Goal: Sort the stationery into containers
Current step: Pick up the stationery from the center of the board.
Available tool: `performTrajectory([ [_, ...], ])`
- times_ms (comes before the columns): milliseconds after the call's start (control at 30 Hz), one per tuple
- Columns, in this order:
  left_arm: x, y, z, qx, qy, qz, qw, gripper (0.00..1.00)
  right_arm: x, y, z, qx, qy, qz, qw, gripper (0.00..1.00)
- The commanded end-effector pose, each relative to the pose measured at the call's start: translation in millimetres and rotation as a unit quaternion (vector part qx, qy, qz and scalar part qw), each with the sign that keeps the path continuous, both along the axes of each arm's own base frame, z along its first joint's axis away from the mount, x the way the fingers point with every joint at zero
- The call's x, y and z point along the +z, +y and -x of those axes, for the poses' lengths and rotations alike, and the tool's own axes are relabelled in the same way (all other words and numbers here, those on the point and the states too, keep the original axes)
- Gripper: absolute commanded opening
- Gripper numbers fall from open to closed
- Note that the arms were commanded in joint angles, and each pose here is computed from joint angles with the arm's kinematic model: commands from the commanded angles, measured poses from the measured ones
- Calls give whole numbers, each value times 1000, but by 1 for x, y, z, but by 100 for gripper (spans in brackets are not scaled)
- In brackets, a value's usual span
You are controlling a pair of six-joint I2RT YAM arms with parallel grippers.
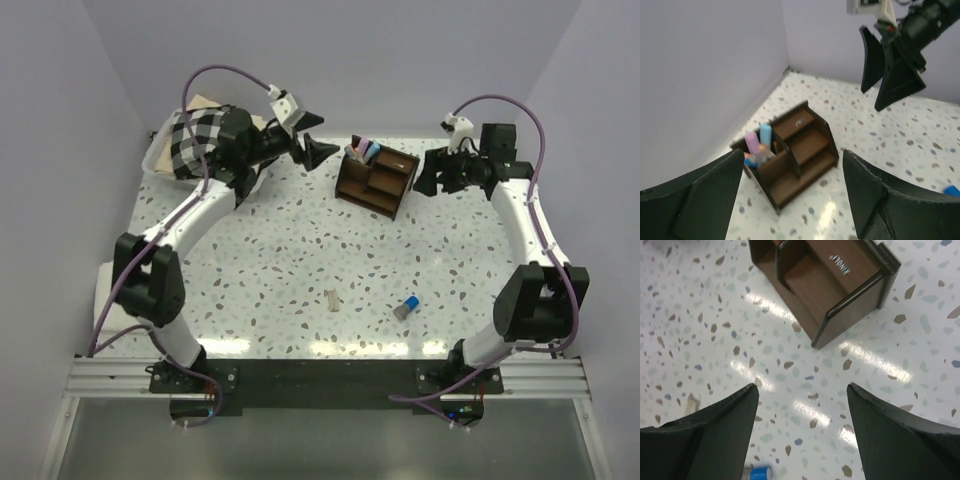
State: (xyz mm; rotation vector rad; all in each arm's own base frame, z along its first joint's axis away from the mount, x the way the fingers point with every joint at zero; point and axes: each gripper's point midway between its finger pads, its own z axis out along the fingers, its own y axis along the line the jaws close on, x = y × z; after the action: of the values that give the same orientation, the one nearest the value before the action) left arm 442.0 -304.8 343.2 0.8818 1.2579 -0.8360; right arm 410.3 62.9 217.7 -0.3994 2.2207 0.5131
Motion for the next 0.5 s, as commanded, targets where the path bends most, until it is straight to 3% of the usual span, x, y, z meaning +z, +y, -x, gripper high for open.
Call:
performTrajectory([
  [0,-109,26,41,45,159,-128,978,84,-9,3,61,79,51,35,995,76],
  [100,-151,45,69,69,223,-208,950,83,-21,0,83,20,114,11,993,76],
  [267,-177,74,94,117,273,-243,924,83,-29,10,94,-95,165,-79,978,77],
  [400,-195,87,107,136,293,-264,909,83,-62,-2,123,-214,258,-100,937,77],
  [467,-197,92,106,150,290,-268,907,83,-71,-1,133,-229,285,-103,925,77],
])
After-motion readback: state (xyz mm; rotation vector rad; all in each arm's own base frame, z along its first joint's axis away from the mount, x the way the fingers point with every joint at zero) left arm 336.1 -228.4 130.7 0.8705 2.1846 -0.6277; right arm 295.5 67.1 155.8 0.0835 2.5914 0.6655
